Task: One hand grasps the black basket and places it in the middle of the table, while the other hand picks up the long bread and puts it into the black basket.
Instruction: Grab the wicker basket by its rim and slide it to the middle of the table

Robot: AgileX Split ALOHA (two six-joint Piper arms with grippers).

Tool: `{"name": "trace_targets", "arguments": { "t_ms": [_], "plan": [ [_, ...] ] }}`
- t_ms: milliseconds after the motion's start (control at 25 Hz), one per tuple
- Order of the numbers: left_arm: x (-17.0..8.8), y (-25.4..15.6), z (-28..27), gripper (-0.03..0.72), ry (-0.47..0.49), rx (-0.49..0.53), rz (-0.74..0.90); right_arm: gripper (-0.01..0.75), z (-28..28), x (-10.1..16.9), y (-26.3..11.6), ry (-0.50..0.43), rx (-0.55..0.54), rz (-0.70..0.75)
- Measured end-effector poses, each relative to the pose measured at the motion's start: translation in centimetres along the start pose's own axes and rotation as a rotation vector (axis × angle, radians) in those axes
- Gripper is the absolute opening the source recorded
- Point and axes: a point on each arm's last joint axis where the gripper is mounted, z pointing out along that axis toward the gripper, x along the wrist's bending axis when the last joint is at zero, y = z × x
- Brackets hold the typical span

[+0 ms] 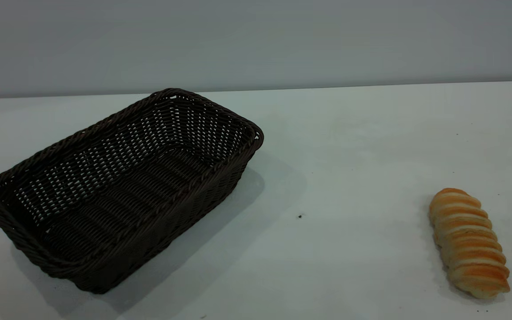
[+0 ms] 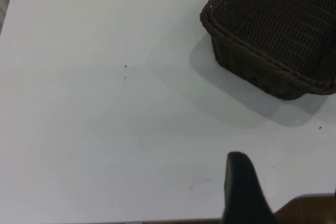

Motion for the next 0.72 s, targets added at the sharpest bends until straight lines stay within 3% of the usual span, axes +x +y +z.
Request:
{"name": "trace_targets", "arguments": {
  "t_ms": [480,640,720],
  "plan": [
    [0.0,0.2,-0.1,0.488,0.0,-0.014,0.016,0.379,0.0,0.2,0.1,0.027,-0.007,0.013],
    [-0.2,1.0,-1.1,0.488,-0.027,-0.074,-0.028,0.379,-0.3,0.6,1.2,0.063,-0.108,0.035],
    [-0.3,1.3,-0.9,0.488,-0.041,-0.039,-0.055,0.379,-0.1,0.7,2.0,0.083,-0.14,0.04]
  ]
}}
